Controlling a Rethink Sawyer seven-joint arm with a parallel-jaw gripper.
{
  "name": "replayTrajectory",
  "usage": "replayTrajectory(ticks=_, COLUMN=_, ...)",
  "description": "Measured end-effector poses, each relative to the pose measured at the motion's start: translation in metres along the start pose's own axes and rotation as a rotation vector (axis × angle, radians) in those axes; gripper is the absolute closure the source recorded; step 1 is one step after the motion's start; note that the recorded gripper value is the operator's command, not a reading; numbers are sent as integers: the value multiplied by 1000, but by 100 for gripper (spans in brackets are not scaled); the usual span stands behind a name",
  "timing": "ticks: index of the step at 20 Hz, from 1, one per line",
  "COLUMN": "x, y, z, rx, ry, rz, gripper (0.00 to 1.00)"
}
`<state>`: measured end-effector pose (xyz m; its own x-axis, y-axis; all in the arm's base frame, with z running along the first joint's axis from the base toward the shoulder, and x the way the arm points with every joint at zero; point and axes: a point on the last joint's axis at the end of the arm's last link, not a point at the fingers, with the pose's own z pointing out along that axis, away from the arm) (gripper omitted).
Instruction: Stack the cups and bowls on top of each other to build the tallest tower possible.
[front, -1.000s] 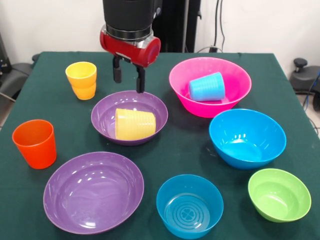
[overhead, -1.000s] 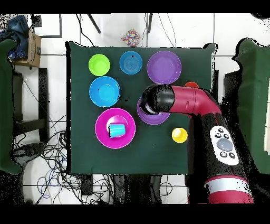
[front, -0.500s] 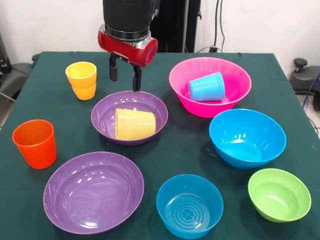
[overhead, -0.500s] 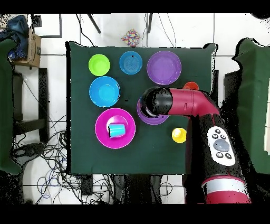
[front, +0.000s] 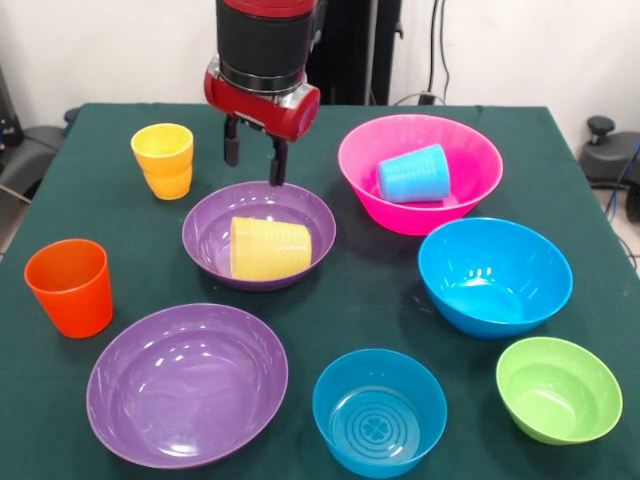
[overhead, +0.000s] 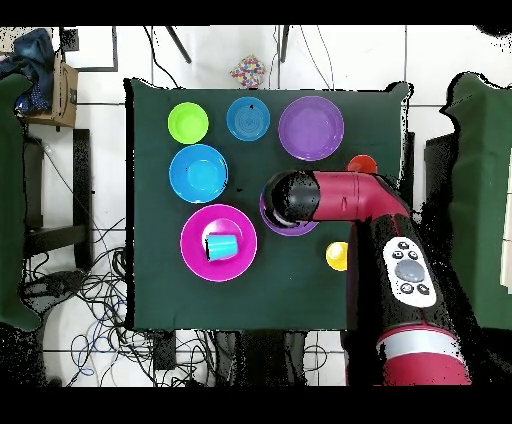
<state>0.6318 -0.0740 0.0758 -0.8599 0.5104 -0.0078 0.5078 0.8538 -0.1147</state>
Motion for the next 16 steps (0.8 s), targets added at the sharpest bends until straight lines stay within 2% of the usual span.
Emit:
replayTrajectory(ticks=10, x=7, y=-1, z=9, rx=7, ry=19, rz=-2, gripper=0)
replayTrajectory(ticks=14, x=12, y=-10, z=9, rx=26, ry=28, rz=9, gripper=0)
replayTrajectory(ticks=16, x=21, y=-20, z=12, rx=48, ry=48, rz=31, gripper=0)
